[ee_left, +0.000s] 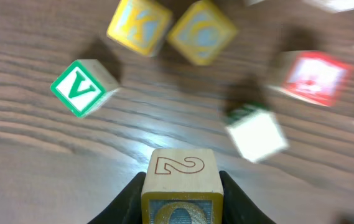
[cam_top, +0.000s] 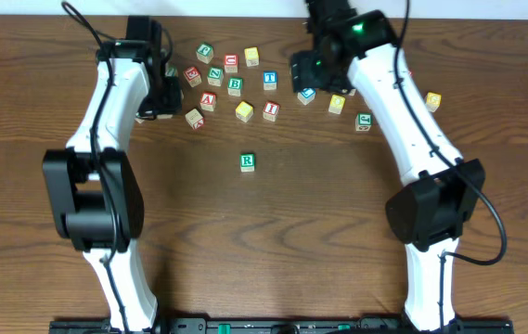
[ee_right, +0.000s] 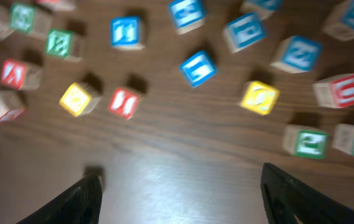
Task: Spell out ROBOT
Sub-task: 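Carry the yellow O block to the right of the R block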
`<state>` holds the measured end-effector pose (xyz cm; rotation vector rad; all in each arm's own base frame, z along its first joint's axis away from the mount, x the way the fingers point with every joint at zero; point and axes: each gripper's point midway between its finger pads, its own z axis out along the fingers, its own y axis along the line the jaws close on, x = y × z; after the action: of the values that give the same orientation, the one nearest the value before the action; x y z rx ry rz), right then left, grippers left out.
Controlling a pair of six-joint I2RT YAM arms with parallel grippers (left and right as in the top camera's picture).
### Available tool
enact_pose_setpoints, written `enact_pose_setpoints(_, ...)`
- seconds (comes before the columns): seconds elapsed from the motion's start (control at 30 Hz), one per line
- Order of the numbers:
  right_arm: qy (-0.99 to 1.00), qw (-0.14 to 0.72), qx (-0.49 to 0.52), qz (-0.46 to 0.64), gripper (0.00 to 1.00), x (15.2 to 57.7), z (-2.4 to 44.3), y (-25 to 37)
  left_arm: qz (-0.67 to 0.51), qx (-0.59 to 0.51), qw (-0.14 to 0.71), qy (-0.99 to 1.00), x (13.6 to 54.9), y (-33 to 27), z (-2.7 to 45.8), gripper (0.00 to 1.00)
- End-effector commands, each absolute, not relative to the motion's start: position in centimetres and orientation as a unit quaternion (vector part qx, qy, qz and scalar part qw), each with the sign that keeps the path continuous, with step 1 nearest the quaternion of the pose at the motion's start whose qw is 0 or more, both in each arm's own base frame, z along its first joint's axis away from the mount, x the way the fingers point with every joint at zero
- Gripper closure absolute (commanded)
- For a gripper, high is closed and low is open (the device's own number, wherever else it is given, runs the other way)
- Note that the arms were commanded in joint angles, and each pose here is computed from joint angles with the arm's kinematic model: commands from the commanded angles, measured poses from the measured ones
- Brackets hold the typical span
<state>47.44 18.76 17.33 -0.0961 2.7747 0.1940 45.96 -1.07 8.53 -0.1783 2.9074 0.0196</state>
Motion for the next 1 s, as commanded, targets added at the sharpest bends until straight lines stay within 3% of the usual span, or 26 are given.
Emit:
enact_pose_setpoints(0.0, 0.974, 0.216, -0.002, 0.068, 0.24, 48.8, 20.3, 15.3, -0.003, -0.059, 0.136, 0.989, 44.9, -4.4, 11.8, 0.77)
enact_pose_setpoints(0.3, 0.962, 0.256, 0.082, 0.057, 0.20, 49.7, 24.1, 6.4, -0.025, -0.023, 0.119, 0.992, 41.4, -14.3, 12.4, 0.77)
enact_pose_setpoints(0.6, 0.963, 0.237, 0.121, 0.050, 0.20, 48.9, 24.0, 2.4, -0.039, 0.038, 0.105, 0.993, 37.2, -23.6, 11.4, 0.77)
enact_pose_setpoints(0.97, 0.967, 0.219, 0.119, 0.045, 0.16, 48.0, 23.5, 2.3, 0.027, -0.002, 0.080, 0.996, 35.0, -25.0, 6.5, 0.77)
